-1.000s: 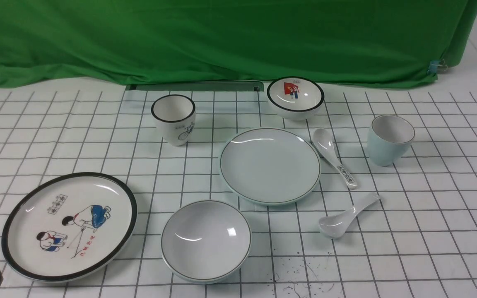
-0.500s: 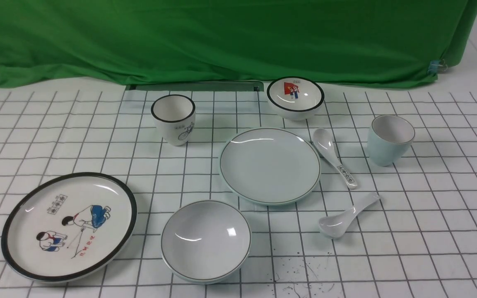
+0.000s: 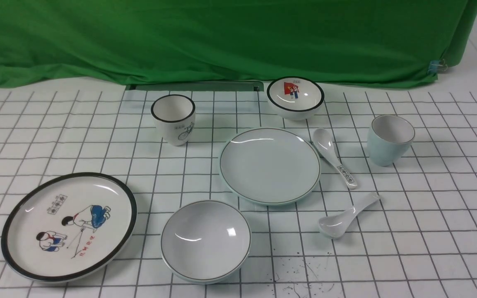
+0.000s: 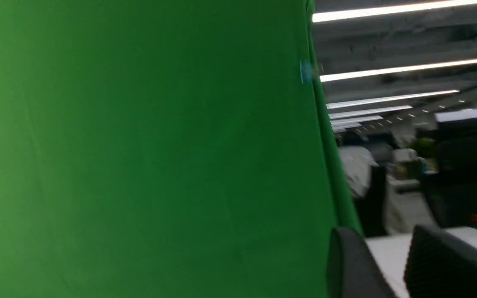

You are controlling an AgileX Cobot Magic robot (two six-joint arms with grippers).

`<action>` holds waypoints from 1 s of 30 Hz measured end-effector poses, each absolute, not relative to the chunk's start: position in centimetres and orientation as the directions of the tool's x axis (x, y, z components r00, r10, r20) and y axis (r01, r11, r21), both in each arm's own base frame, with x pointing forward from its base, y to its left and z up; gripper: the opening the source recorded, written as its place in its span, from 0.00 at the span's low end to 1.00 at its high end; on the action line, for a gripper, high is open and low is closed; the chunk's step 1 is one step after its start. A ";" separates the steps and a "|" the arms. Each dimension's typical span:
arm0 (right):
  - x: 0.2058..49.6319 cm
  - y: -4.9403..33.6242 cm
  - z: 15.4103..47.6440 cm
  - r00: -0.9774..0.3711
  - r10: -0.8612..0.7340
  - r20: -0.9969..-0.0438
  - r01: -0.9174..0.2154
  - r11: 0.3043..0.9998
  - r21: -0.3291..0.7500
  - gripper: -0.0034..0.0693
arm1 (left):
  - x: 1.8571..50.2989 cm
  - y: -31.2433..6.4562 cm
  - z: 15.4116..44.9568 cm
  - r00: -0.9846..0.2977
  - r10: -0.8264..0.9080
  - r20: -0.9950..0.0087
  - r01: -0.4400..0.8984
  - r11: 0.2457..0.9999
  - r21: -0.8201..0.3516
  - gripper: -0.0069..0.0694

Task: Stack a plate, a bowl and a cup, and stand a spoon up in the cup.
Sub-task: Use the left arm to grab a blue rice bowl

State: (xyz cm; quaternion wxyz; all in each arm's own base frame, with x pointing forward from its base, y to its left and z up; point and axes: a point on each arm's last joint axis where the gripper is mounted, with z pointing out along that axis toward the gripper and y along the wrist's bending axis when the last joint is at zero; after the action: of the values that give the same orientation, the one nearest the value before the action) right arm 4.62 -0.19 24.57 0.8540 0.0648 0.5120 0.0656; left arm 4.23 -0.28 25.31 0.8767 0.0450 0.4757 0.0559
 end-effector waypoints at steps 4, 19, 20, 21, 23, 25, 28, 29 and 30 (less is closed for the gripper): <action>4.5 -0.2 24.9 0.486 0.322 -0.812 -0.128 0.946 0.298 0.32 | 3.4 -0.3 26.5 0.659 -0.082 -0.748 0.074 0.996 -0.044 0.05; 11.2 -0.7 31.2 0.092 0.004 -0.996 0.057 0.998 0.009 0.07 | 11.8 0.0 39.0 0.306 -0.175 -0.936 0.058 0.985 -0.165 0.05; 12.2 -0.7 30.9 0.010 -0.010 -1.000 0.059 0.998 -0.010 0.07 | 13.4 0.1 38.5 0.229 -0.199 -0.953 0.047 0.980 -0.193 0.05; 12.4 -0.7 30.7 -0.019 -0.013 -1.000 0.059 0.998 -0.014 0.07 | 13.7 0.0 38.4 0.212 -0.204 -0.956 0.045 0.979 -0.199 0.05; 14.6 -0.8 29.4 -0.255 -0.026 -0.966 0.049 0.998 -0.039 0.07 | 17.3 -0.2 36.4 -0.039 -0.235 -0.971 0.000 0.972 -0.235 0.05; 15.7 -0.7 28.5 -0.411 -0.030 -0.911 0.028 0.999 -0.046 0.07 | 19.0 -0.8 35.1 -0.206 -0.231 -0.951 -0.013 0.972 -0.233 0.05; 17.5 0.5 26.0 -0.670 -0.089 -0.737 -0.071 0.996 -0.055 0.07 | 22.2 -3.0 31.3 -0.533 -0.121 -0.838 0.045 0.984 -0.170 0.05; 17.6 0.6 25.8 -0.684 -0.093 -0.723 -0.078 0.995 -0.054 0.07 | 22.4 -3.2 31.0 -0.542 -0.113 -0.833 0.053 0.984 -0.167 0.05; 18.2 1.6 24.4 -0.768 -0.161 -0.620 -0.154 0.986 -0.065 0.07 | 23.6 -4.6 29.2 -0.653 -0.032 -0.757 0.124 0.981 -0.148 0.05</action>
State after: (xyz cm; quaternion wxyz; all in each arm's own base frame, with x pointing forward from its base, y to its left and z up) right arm 18.16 1.59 24.40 0.3303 -0.0837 0.9401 -0.0053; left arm 23.55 -4.57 29.21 0.4158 0.0253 0.9043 -0.0935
